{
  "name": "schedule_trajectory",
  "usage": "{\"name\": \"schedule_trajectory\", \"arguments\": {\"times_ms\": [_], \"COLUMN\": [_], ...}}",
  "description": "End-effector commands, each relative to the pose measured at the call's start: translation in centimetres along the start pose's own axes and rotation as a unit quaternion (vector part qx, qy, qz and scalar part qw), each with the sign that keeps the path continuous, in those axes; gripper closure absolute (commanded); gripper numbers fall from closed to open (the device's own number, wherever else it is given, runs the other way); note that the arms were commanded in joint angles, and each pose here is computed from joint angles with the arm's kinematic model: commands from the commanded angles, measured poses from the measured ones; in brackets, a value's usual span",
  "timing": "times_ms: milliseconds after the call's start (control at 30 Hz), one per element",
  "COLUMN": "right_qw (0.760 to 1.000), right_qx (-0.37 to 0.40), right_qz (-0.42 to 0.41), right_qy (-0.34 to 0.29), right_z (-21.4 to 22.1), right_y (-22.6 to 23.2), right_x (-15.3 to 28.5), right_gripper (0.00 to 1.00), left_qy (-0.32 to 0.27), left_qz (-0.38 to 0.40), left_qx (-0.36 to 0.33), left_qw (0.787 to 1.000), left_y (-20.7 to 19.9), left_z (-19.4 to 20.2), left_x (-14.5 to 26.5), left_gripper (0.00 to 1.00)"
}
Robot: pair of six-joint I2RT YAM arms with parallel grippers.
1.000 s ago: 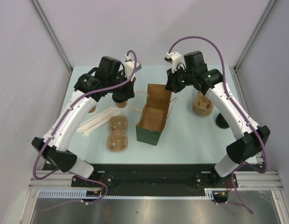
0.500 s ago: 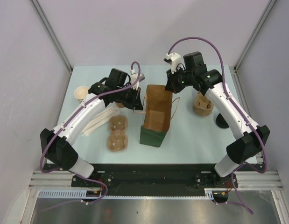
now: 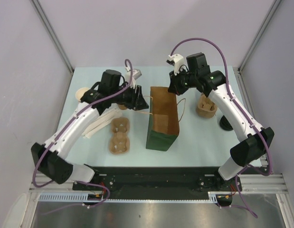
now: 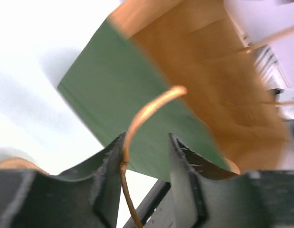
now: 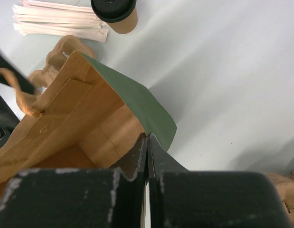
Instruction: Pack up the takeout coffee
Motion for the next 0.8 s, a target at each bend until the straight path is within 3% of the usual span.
{"name": "schedule_trajectory", "arguments": {"times_ms": [0, 233, 367, 467, 500, 533, 667, 767], "right_qw": [1.0, 1.0, 1.0, 1.0, 1.0, 1.0, 1.0, 1.0], "right_qx": [0.013, 0.013, 0.014, 0.019, 0.021, 0.024, 0.026, 0.024], "right_qz": [-0.002, 0.003, 0.0, 0.0, -0.001, -0.001, -0.005, -0.006], "right_qy": [-0.027, -0.022, -0.018, -0.014, -0.013, -0.012, -0.007, -0.002], "right_z": [-1.2, -0.8, -0.5, -0.4, -0.3, -0.3, -0.1, 0.2], "right_y": [0.2, -0.3, -0.1, 0.0, 0.0, 0.0, 0.2, 0.3], "right_x": [1.2, 1.7, 2.2, 2.5, 2.6, 2.7, 3.2, 3.2], "right_gripper": [1.0, 1.0, 1.0, 1.0, 1.0, 1.0, 1.0, 1.0], "left_qy": [-0.101, -0.13, -0.142, -0.159, -0.158, -0.158, -0.079, -0.019], "left_qz": [0.025, 0.095, 0.099, 0.056, 0.05, 0.034, -0.037, -0.023], "left_qx": [-0.064, -0.12, -0.118, -0.098, -0.108, -0.162, -0.233, -0.278], "left_qw": [0.992, 0.98, 0.978, 0.981, 0.98, 0.973, 0.968, 0.96], "left_y": [-3.1, -6.0, -5.6, -0.7, 0.1, 1.1, 3.8, 5.3], "left_z": [-4.0, -5.6, -6.1, -6.1, -5.8, -5.6, -2.9, 0.0], "left_x": [4.8, 7.7, 8.7, 11.0, 11.4, 11.8, 12.4, 11.3], "left_gripper": [0.48, 0.15, 0.11, 0.11, 0.1, 0.09, 0.05, 0.05]}}
Point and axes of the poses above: each gripper's point midway between its finger pads, its own x axis back along the fingers, its own y axis along the line the jaws close on, z = x × y, the point moved 7 cm from there along x, back along the fingers, and after that the axes turned 10 degrees about -x, right-handed, at the moved point
